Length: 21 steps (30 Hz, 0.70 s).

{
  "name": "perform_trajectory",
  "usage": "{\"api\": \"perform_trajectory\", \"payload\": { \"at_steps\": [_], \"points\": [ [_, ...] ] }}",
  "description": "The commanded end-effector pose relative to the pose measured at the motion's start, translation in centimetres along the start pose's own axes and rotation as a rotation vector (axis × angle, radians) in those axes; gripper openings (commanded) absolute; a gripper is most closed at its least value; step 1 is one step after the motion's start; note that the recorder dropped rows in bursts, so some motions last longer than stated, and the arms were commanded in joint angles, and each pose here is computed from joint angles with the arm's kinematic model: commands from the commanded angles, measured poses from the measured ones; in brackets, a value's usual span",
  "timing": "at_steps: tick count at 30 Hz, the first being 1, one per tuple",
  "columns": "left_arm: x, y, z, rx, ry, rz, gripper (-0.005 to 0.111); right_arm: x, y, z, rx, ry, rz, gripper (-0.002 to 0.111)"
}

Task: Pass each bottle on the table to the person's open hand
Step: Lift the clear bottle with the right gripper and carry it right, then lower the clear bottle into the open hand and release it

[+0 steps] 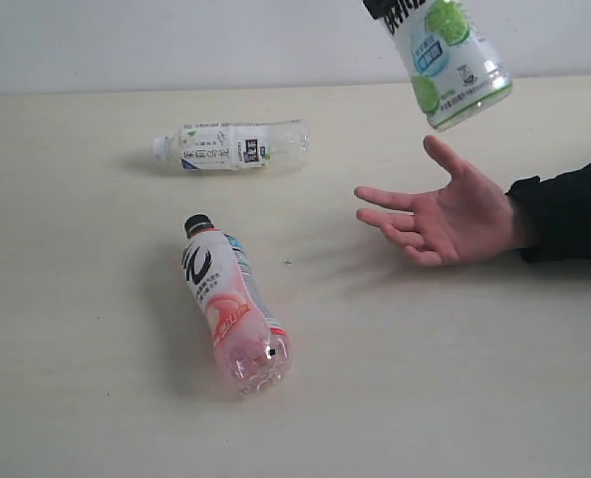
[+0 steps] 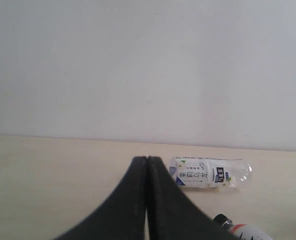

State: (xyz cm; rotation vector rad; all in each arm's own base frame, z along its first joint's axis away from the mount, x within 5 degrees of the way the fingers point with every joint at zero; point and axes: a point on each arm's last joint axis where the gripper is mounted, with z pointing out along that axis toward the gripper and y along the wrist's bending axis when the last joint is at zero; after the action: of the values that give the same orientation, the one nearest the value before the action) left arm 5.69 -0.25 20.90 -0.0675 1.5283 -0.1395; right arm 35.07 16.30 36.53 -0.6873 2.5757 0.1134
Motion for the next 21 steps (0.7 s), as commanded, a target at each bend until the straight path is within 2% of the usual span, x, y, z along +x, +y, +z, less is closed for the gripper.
{"api": "perform_trajectory", "payload": {
  "at_steps": [1,6,17,21],
  "points": [
    [-0.1,0.0,-0.1,-0.001,-0.008,-0.006,0.0,1.4,0.0,1.6,0.011,0.073,-0.003,0.0],
    [-0.1,0.0,-0.1,-0.001,-0.008,-0.006,0.0,2.5,0.1,3.0,0.005,0.134,0.006,0.0],
    [-0.1,0.0,-0.1,-0.001,-0.008,-0.006,0.0,2.8,0.2,3.4,-0.004,0.149,0.032,0.0],
    [-0.1,0.0,-0.1,-0.001,-0.008,-0.006,0.0,3.5,0.3,5.0,-0.008,0.204,0.034,0.0]
  ]
}}
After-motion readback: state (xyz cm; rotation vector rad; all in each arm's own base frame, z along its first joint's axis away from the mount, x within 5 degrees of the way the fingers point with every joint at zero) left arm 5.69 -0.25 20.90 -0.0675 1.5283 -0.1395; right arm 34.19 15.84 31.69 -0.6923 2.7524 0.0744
